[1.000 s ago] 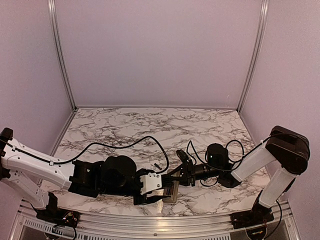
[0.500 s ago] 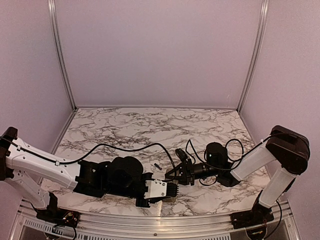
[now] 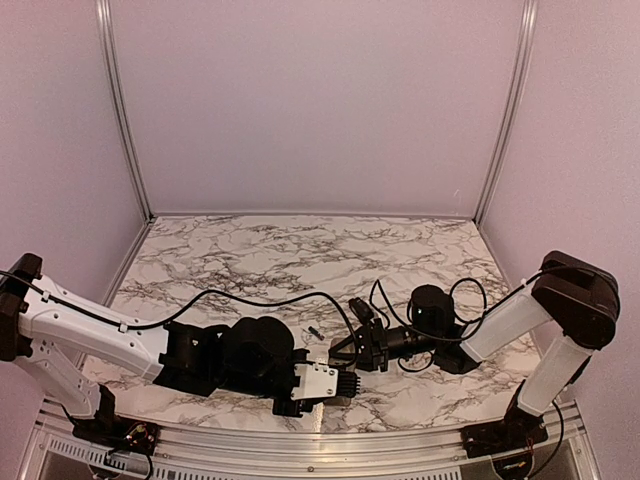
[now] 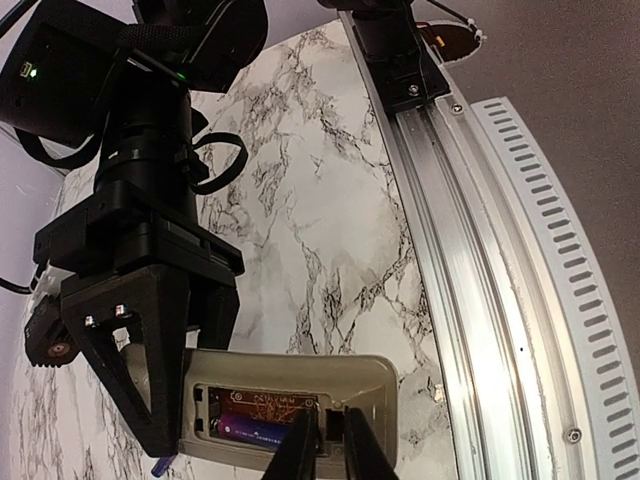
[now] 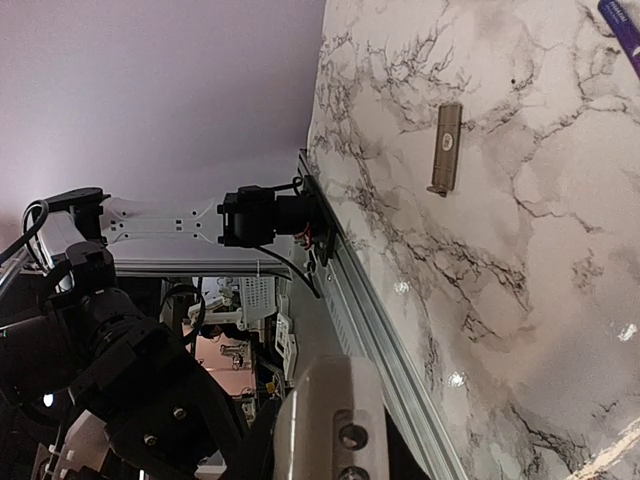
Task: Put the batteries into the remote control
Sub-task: Load the battery into the battery compartment.
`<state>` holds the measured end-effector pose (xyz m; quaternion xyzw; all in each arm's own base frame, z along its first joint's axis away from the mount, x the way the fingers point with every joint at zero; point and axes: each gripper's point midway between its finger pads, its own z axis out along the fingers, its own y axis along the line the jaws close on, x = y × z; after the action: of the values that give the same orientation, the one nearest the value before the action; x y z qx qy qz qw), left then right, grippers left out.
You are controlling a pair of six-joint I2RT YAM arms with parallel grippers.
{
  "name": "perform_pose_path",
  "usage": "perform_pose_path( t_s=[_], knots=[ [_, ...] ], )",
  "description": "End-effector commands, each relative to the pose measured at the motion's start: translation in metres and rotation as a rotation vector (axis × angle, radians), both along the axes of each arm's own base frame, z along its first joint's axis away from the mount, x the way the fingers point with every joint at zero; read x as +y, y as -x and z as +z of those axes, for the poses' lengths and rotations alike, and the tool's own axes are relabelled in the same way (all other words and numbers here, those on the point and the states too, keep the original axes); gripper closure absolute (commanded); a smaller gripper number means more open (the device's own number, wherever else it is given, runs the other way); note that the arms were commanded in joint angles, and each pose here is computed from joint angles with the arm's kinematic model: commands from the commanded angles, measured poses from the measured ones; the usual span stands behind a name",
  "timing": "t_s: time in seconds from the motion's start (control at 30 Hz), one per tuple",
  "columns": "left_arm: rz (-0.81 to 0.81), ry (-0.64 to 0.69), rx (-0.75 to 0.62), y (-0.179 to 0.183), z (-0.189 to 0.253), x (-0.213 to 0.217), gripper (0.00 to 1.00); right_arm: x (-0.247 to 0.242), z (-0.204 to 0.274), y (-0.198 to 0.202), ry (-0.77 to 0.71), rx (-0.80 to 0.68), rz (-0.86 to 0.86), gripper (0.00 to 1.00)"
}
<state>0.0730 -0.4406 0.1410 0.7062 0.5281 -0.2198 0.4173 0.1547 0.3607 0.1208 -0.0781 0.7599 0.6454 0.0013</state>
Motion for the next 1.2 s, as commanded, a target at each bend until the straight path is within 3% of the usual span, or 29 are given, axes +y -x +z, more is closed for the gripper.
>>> perform_pose_path(
  t_s=[0.0, 0.7, 1.17],
  knots=[
    [0.020, 0.004, 0.014, -0.004, 0.004, -0.002, 0.89, 0.008, 0.011, 0.002, -0.028, -0.032, 0.026, 1.00],
    [0.070, -0.038, 0.045, -0.021, -0.015, 0.002, 0.90, 0.009, 0.016, 0.002, -0.041, -0.039, 0.033, 1.00],
    [0.138, -0.212, 0.120, -0.033, -0.052, 0.010, 0.96, 0.007, 0.022, 0.001, -0.039, -0.071, 0.027, 1.00]
  ],
)
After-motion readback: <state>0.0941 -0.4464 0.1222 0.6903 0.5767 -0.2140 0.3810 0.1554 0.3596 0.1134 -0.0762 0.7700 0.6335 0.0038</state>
